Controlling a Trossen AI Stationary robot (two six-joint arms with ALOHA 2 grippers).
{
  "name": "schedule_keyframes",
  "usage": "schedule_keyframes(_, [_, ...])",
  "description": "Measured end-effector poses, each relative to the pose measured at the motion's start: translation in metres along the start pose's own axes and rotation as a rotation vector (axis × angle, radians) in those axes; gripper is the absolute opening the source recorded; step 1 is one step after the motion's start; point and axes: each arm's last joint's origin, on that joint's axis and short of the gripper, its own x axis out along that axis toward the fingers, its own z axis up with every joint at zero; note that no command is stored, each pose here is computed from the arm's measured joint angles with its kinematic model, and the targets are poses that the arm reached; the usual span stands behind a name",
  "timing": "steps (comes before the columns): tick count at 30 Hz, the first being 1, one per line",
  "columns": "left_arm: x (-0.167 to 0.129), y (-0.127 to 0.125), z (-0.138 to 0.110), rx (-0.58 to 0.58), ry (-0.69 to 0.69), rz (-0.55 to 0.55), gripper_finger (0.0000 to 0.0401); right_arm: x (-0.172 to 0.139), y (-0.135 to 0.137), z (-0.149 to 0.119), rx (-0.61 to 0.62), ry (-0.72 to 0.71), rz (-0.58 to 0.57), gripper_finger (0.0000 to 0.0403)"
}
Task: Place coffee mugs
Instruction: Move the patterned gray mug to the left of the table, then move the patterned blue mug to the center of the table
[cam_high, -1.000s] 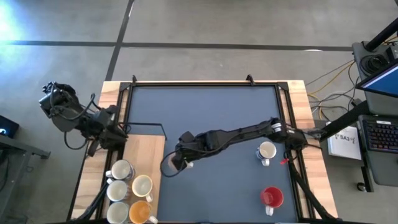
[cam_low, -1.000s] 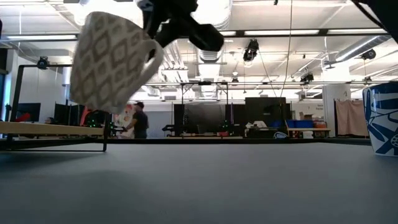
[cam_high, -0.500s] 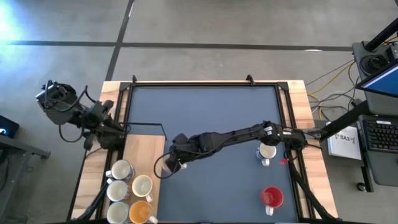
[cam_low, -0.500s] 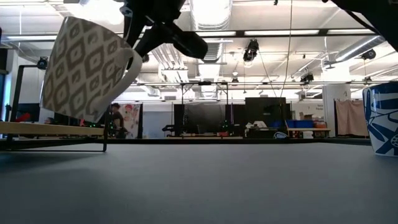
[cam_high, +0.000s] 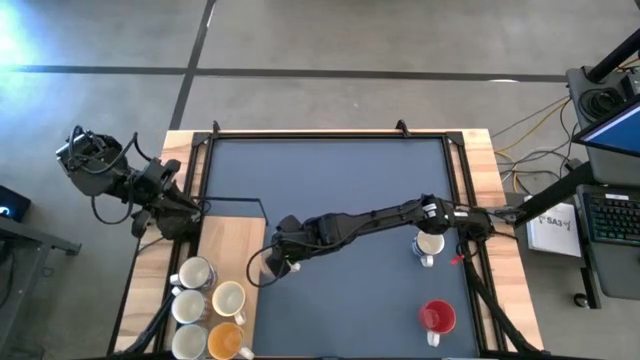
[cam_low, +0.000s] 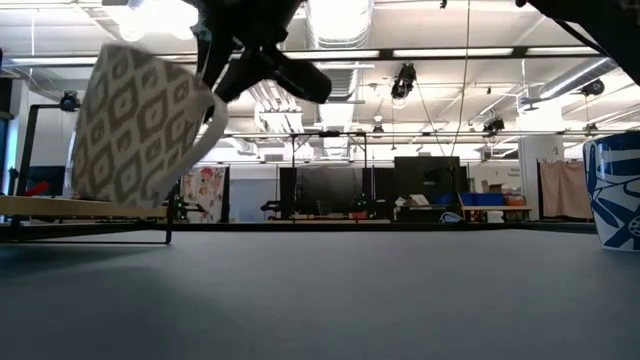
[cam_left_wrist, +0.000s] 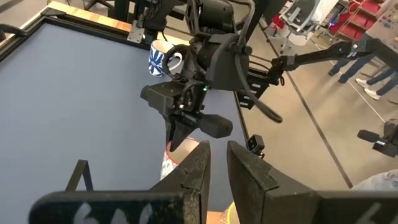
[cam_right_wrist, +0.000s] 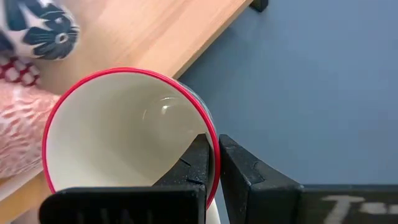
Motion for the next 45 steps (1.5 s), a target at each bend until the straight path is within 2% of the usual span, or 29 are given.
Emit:
schedule_keyframes(8, [0.000, 0.000, 0.000, 0.000, 0.001, 0.000, 0.0036, 0.020, -0.006, -0.004, -0.003, 0.033, -0.042, 0.0013])
schedule_keyframes(21, [0.000, 0.002, -0.002, 0.014, 0.022, 0.015, 0.0036, 0.028, -0.017, 0.003, 0.006, 0.044, -0.083, 0.0015])
schedule_keyframes(31, [-0.001, 0.005, -0.005, 0.034, 0.048, 0.032, 0.0036, 0.027, -0.018, 0.007, 0.010, 0.036, -0.076, 0.0091])
schedule_keyframes(39, [-0.006, 0.008, -0.006, 0.025, 0.039, 0.024, 0.0036, 0.005, -0.015, 0.011, 0.026, 0.056, -0.055, 0.0122])
schedule_keyframes(42, [-0.008, 0.010, -0.006, 0.022, 0.035, 0.021, 0.0036, -0.015, -0.019, 0.011, 0.016, 0.081, -0.094, 0.0122])
schedule_keyframes(45, [-0.010, 0.012, -0.007, 0.031, 0.038, 0.023, 0.0036, -0.038, -0.028, 0.008, 0.008, 0.129, -0.179, 0.0119])
